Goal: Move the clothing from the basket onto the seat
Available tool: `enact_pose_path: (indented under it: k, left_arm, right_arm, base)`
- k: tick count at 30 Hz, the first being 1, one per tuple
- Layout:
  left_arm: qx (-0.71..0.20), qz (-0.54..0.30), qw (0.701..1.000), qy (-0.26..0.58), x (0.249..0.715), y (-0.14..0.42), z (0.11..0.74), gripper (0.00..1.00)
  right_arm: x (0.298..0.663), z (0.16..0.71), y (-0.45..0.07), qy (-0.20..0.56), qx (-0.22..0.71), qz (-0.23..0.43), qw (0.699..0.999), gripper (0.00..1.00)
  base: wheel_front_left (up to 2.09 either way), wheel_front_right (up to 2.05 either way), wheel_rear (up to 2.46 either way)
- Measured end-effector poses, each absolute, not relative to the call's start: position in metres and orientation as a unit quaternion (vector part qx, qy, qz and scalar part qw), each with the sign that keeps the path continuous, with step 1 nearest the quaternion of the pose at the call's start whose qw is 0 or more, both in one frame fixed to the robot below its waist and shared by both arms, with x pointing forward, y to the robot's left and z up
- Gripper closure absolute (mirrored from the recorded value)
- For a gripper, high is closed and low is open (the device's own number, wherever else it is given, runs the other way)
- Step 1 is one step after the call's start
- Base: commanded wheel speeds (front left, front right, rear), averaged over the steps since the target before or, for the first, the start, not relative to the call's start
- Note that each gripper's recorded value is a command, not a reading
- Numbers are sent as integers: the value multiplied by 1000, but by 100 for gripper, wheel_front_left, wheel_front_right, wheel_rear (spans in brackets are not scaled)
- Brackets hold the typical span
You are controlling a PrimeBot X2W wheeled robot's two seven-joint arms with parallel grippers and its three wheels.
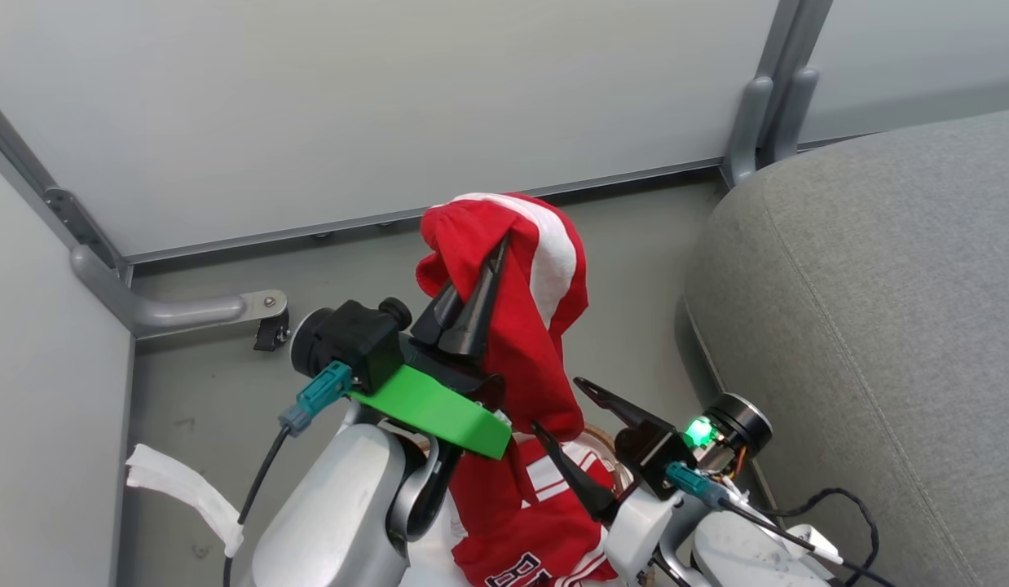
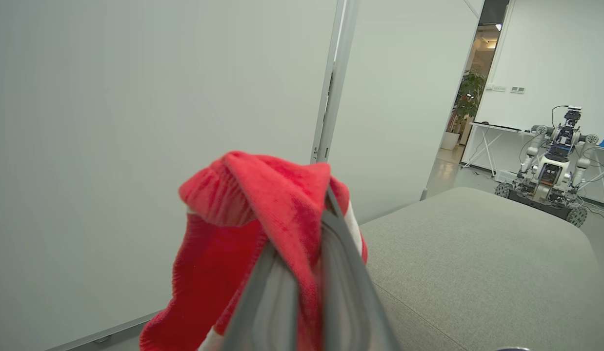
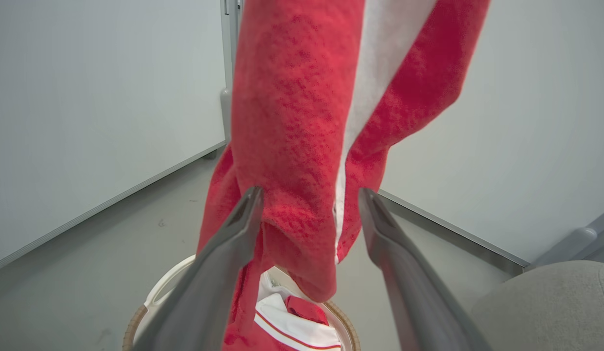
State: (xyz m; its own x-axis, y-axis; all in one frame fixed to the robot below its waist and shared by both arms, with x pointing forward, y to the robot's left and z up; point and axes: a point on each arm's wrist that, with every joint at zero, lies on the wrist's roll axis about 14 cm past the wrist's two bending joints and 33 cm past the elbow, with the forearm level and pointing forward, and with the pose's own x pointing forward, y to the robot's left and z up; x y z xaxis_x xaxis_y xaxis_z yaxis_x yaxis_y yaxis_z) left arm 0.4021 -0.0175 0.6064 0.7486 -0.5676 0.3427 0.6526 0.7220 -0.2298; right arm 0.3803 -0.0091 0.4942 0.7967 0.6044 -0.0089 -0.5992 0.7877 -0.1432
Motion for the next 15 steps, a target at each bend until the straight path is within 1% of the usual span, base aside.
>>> enact_pose_path:
  k: [4, 6, 7, 15]
  left_arm:
    - [-172, -336, 918, -122, 399, -18, 606, 100]
    - [-173, -339, 917, -122, 396, -19, 606, 100]
    - [-174, -339, 917, -121, 395, -19, 606, 100]
    - [-180, -332, 918, -117, 394, -14, 603, 100]
  right_arm:
    - [384, 493, 2, -16, -77, 334, 939, 0]
    - [385, 488, 7, -7, -74, 340, 937, 55]
    - [384, 486, 9, -4, -73, 344, 936, 100]
    - [386, 490, 20, -2, -42, 354, 934, 100]
  base:
    - [0, 0, 0]
    - [0, 0, 0]
    - [0, 0, 0]
    - [0, 0, 0]
